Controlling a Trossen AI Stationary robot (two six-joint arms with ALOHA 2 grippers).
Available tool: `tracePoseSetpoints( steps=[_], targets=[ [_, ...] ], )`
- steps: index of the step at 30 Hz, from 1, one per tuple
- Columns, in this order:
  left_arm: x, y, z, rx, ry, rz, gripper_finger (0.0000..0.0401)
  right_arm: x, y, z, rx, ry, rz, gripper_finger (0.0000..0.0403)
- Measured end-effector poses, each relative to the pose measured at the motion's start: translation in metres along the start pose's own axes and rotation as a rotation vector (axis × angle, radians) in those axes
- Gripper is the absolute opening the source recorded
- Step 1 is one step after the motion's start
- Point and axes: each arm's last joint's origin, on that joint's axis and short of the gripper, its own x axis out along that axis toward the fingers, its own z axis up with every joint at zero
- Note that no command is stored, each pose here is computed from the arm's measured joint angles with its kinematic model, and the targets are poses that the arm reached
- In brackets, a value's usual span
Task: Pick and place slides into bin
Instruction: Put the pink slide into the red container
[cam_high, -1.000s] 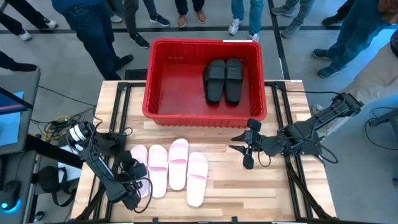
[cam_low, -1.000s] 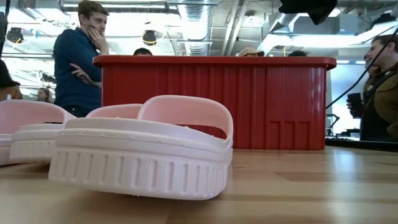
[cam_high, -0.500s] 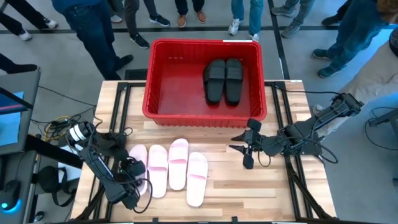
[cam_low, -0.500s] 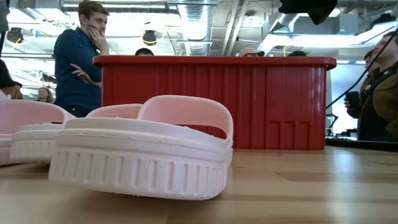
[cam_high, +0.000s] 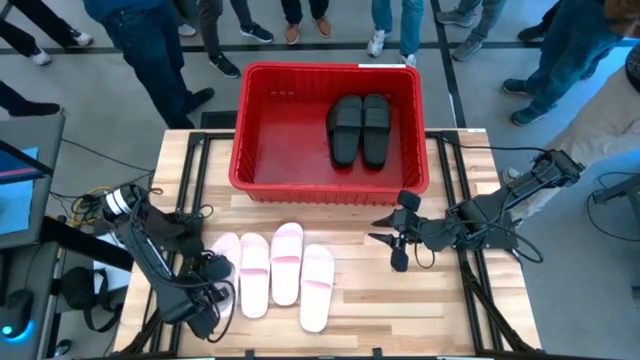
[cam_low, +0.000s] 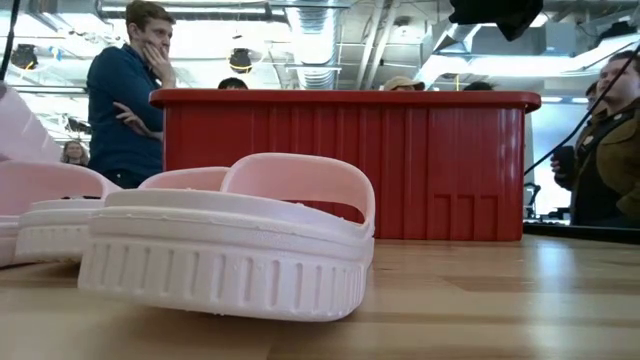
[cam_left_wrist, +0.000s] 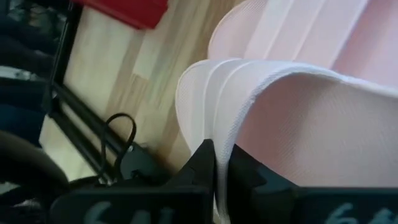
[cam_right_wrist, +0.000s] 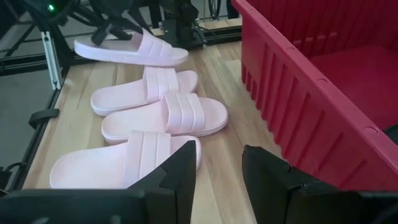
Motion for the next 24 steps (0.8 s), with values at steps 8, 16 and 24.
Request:
tracePoseSetpoints(
  steps=[8,16,24],
  targets=[
    [-0.018,0.006,0.013,0.015,-0.052,-0.079,0.0,0.0,0.0,0.0,0.0,0.001,0.003,0.0118],
    [-0.033,0.01,0.037,0.092,-0.15,-0.119,0.0,0.0,0.0,0.0,0.015,0.002,0.004,0.0118],
    [-0.047,0.018,0.067,0.124,-0.262,-0.123,0.0,0.0,0.001,0.0,0.033,0.004,0.013,0.0118]
  ],
)
